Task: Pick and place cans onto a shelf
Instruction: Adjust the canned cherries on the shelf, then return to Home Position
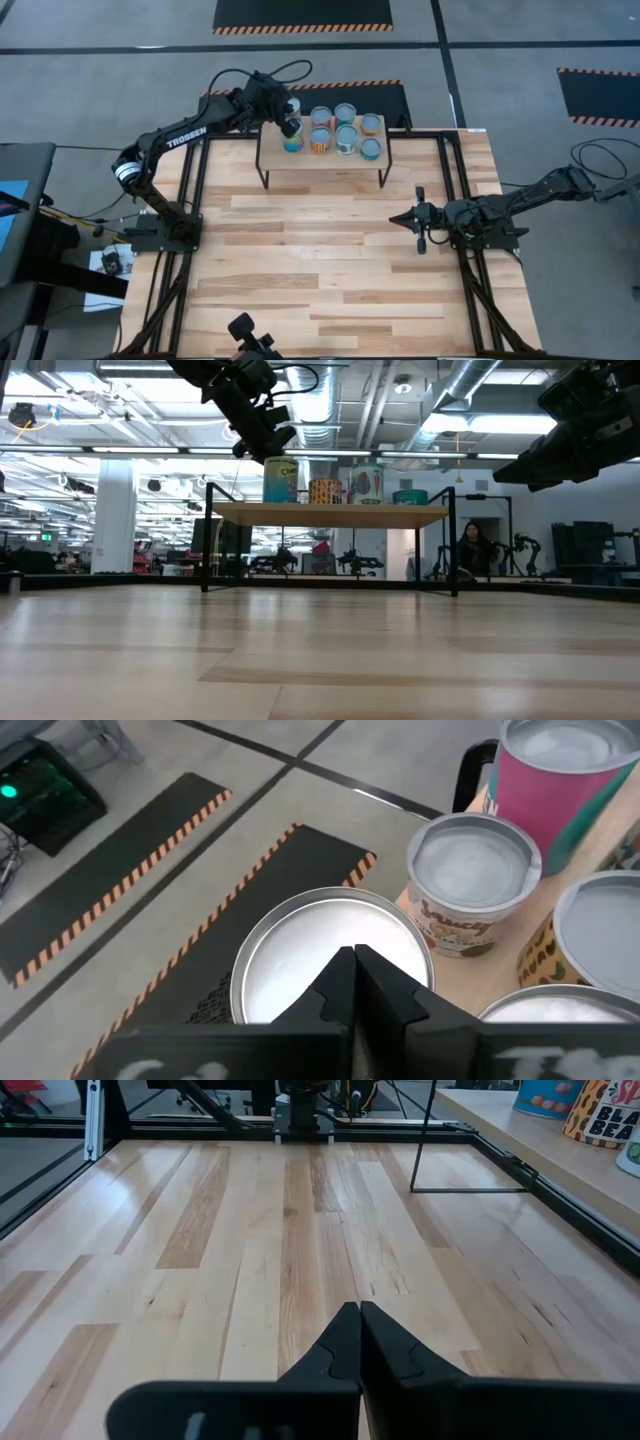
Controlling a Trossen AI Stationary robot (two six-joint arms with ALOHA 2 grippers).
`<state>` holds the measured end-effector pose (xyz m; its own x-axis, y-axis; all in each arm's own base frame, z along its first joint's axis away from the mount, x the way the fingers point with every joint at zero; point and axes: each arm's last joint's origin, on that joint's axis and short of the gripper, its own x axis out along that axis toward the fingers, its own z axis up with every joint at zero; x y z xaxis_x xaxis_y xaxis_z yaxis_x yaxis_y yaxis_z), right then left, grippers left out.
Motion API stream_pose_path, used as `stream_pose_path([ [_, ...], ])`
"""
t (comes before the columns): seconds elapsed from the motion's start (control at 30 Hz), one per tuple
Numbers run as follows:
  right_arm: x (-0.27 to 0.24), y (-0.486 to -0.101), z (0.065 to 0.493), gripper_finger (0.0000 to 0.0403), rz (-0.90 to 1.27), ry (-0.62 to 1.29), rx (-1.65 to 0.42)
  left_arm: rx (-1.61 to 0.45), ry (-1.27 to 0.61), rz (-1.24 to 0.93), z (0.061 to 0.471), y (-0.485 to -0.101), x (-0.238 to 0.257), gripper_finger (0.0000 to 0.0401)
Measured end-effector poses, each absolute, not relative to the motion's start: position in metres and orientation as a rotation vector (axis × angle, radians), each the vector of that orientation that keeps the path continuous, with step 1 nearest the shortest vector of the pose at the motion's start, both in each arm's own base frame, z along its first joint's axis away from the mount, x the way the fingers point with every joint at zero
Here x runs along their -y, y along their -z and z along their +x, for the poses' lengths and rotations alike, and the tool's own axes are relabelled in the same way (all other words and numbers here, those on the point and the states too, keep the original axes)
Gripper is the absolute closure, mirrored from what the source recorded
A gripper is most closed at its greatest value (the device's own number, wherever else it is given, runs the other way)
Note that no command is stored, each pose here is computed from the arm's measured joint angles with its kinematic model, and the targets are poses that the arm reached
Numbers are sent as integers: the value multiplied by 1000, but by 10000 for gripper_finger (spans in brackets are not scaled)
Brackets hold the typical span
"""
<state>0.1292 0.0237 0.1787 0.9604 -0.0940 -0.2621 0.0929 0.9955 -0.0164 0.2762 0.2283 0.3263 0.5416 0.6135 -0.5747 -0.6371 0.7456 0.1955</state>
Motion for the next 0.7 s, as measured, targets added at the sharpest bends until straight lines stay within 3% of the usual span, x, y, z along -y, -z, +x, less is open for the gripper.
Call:
stream_pose_path([
  [0.3, -24, -179, 129, 387, -5, 96, -265, -669, -737, -37, 277, -327, -226, 401],
  [0.7, -24, -179, 129, 388, -22, 95, -266, -627, -649, 57, 288, -364, -202, 401],
])
